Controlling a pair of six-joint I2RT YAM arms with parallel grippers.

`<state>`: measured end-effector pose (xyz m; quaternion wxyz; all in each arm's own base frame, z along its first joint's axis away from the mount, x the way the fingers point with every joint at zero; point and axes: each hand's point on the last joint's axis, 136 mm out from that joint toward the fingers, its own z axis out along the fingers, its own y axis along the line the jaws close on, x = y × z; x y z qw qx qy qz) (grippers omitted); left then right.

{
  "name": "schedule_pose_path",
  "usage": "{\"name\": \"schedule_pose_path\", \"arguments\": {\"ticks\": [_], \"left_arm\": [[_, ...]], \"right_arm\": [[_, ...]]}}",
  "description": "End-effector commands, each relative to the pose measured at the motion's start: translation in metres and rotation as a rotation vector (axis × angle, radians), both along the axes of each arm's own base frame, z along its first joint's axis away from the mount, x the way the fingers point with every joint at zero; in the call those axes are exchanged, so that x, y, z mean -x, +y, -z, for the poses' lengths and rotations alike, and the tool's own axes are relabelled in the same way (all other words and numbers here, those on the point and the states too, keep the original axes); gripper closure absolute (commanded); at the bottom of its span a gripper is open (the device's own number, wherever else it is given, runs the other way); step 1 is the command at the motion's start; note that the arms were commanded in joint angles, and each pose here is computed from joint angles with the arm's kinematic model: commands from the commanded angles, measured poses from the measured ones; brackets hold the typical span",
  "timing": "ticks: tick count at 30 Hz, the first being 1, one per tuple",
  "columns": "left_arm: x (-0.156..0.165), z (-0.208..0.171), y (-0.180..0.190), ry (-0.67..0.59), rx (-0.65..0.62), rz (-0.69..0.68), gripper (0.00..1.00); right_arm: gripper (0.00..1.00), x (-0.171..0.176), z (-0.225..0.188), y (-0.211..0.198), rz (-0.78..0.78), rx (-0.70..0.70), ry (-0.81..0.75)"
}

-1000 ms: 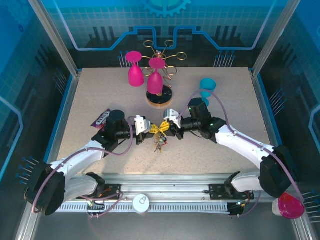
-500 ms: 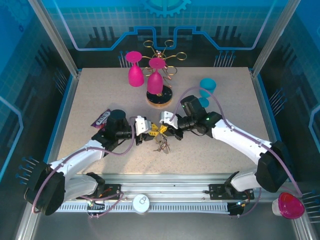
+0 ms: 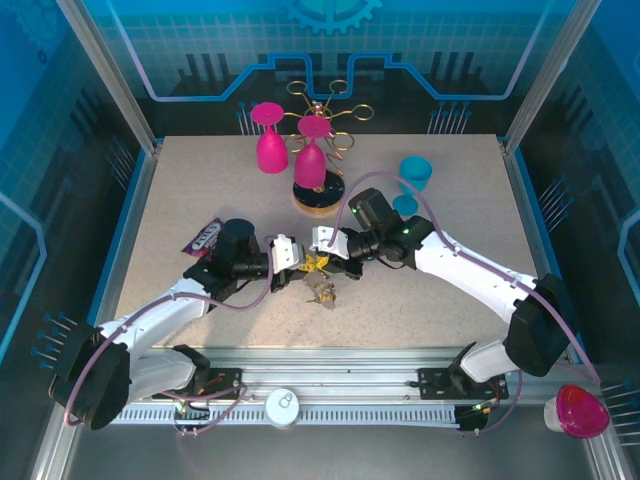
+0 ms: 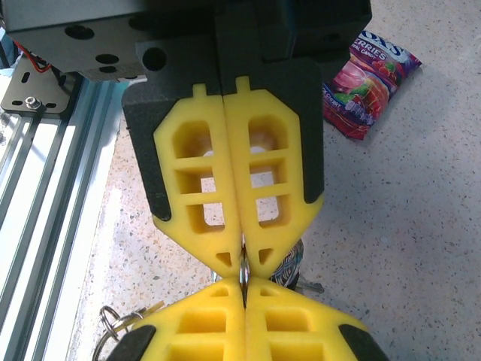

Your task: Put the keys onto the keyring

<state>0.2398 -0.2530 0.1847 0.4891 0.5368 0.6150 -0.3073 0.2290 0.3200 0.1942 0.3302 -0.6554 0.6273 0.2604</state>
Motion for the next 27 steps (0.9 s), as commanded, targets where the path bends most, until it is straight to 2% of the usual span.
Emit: {"name": "schedule_pose_path", "arguments": {"ticks": [1, 2, 4, 6, 10, 21, 27], "left_arm": [[-0.007, -0.016, -0.002, -0.079, 0.018, -0.015, 1.0], [-0.007, -0.017, -0.002, -0.088, 0.021, -0.018, 1.0], [-0.006, -0.019, -0.001, -0.111, 0.033, -0.021, 1.0], [-0.005, -0.02, -0.001, -0.137, 0.048, -0.018, 1.0], [0.002, -0.025, -0.001, -0.19, 0.093, 0.005, 1.0], [0.007, -0.028, -0.003, -0.195, 0.117, 0.031, 1.0], [0.008, -0.027, -0.004, -0.189, 0.12, 0.045, 1.0]], "right_arm": [[1.0, 0.014, -0.02, 0.01, -0.054, -0.07, -0.001], [0.97, 0.012, -0.022, 0.008, -0.036, -0.083, 0.002], [0.79, 0.006, -0.027, 0.001, 0.016, -0.129, 0.018], [0.71, 0.0, -0.031, -0.008, 0.06, -0.18, 0.045], [0.7, -0.004, -0.023, -0.02, 0.101, -0.21, 0.112], [0.67, 0.0, -0.018, -0.016, 0.078, -0.221, 0.147], [0.71, 0.002, -0.017, -0.011, 0.053, -0.227, 0.157]]}}
